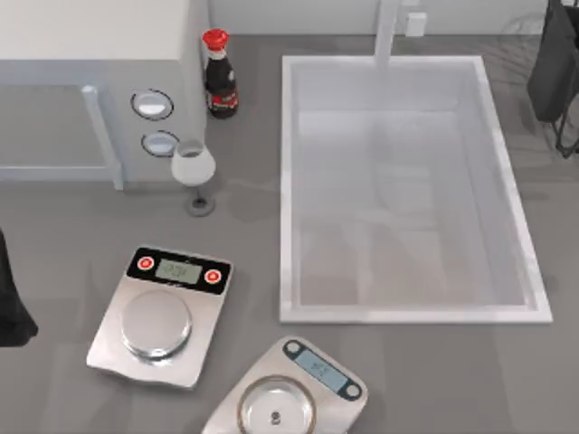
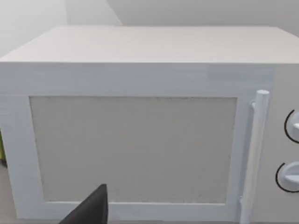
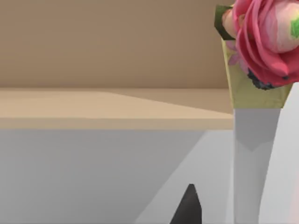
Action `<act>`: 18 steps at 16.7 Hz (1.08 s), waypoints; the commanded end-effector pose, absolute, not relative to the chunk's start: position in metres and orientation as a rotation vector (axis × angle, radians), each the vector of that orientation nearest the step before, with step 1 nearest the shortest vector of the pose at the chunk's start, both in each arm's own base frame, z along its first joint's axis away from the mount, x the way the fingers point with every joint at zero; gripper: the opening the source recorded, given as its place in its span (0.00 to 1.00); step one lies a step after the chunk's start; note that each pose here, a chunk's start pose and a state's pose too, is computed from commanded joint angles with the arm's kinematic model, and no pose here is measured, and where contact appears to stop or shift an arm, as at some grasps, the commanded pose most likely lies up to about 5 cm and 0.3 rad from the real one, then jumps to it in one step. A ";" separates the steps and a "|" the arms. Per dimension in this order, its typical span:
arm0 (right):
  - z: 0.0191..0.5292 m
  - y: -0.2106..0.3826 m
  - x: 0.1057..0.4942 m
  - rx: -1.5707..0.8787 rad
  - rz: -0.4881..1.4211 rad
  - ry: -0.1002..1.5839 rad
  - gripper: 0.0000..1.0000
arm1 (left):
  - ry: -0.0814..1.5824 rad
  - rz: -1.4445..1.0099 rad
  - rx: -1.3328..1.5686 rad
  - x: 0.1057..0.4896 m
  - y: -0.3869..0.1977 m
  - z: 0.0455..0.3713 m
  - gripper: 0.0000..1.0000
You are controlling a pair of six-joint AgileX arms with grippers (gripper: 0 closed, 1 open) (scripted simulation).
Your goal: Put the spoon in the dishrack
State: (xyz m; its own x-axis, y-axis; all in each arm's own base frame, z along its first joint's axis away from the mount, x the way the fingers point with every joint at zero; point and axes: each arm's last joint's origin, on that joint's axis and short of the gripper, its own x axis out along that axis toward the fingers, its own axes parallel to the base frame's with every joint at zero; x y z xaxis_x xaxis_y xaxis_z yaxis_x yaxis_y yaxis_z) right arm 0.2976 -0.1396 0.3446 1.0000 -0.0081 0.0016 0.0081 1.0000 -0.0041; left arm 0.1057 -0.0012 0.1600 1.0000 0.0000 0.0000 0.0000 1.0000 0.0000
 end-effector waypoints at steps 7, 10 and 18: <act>0.234 -0.115 0.373 -0.004 -0.010 -0.008 0.00 | 0.000 0.000 0.000 0.106 -0.001 0.160 1.00; 0.219 -0.108 0.379 0.000 -0.010 0.000 0.00 | 0.000 0.000 0.000 0.106 -0.001 0.160 1.00; 0.219 -0.108 0.379 0.000 -0.010 0.000 0.30 | 0.000 0.000 0.000 0.106 -0.001 0.160 1.00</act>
State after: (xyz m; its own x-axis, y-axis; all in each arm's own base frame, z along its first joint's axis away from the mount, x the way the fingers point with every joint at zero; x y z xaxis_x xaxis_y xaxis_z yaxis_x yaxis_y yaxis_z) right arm 0.3787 -0.1077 0.2190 0.9999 -0.0100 0.0000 0.0100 0.9999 0.0000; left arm 0.1057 -0.0012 0.1600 1.0000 0.0000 0.0000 0.0000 1.0000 0.0000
